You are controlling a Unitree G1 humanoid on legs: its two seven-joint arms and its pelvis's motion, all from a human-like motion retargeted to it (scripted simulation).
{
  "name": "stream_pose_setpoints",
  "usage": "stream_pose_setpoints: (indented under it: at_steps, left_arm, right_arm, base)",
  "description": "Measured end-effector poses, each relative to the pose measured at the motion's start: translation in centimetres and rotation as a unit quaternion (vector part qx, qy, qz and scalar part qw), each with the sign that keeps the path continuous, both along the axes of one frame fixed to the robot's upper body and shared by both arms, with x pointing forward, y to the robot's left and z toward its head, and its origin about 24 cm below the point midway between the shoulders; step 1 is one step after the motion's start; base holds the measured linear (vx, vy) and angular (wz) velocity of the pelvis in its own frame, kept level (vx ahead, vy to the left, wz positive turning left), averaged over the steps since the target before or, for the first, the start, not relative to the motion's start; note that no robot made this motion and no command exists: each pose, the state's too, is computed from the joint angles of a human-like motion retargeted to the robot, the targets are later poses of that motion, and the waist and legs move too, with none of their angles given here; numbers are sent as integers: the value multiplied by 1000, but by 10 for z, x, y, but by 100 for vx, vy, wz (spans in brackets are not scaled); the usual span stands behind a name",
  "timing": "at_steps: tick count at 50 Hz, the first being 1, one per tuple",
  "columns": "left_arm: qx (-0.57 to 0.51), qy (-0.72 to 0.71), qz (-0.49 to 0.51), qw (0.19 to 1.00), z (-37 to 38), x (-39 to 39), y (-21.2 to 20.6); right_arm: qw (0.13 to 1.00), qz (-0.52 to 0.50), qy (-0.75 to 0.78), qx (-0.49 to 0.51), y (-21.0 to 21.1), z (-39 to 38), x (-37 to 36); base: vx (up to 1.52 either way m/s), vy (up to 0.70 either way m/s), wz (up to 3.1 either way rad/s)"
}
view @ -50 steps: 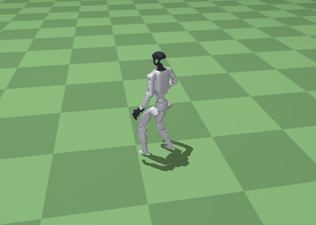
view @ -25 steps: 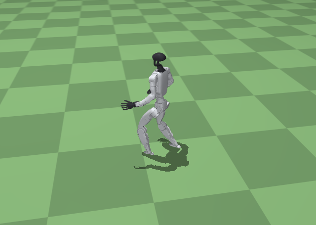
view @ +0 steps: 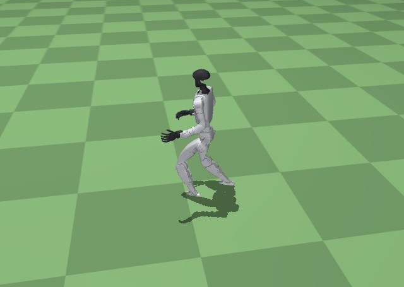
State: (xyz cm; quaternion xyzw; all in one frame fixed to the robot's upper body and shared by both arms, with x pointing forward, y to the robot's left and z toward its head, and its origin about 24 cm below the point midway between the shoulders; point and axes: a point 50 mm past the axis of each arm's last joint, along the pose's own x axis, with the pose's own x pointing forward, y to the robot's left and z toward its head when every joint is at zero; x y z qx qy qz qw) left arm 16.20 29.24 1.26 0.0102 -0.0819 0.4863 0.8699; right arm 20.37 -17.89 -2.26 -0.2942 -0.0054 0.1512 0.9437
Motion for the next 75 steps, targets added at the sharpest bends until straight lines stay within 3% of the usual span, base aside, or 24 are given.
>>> stream_pose_setpoints:
  at_steps: [7, 14, 23, 27, 33, 40, 48, 54, 60, 69, 75]
  left_arm:
    - [-68, -25, 6, 997, -9, 0, -13]
    - [-235, 158, 79, 956, -104, -52, -30]
    - [-358, 338, 63, 868, -163, -142, -65]
    - [-352, 324, 42, 877, -159, -142, -60]
    - [-258, 232, 34, 937, -123, -100, -17]
    - [-144, 153, 92, 973, -77, -73, 24]
    - [-139, 178, 113, 968, -81, -67, 33]
    - [-138, 225, 25, 964, -88, -63, 30]
    - [-85, 255, -140, 953, -80, -37, 17]
    - [21, 184, -471, 863, -29, 27, -50]
    - [83, 101, -607, 784, 13, 46, -96]
  right_arm:
    - [984, 70, -155, 51, 36, 66, 26]
    - [968, 141, -199, 54, 68, 86, 33]
    - [983, 148, -100, -32, 40, 46, 12]
    - [988, 132, -66, -44, 16, 41, -7]
    - [986, 132, -95, -25, 0, 70, -26]
    - [978, 162, -128, -11, 10, 93, -24]
    - [969, 182, -166, -5, 35, 101, 0]
    - [969, 185, -164, 1, 46, 100, 16]
    - [980, 161, -115, 3, 45, 81, 30]
    - [989, 60, 131, 25, 22, -16, 31]
    - [951, -29, 308, 22, -5, -82, -14]
  base:
    - [1, 3, 41]
    - [9, 19, 64]
    - [28, 20, 193]
    - [30, 8, 192]
    - [25, -1, 89]
    - [6, -15, 82]
    - [-5, -18, 27]
    - [4, -22, 1]
    - [7, -29, -11]
    - [5, -29, -19]
    - [2, -21, -9]
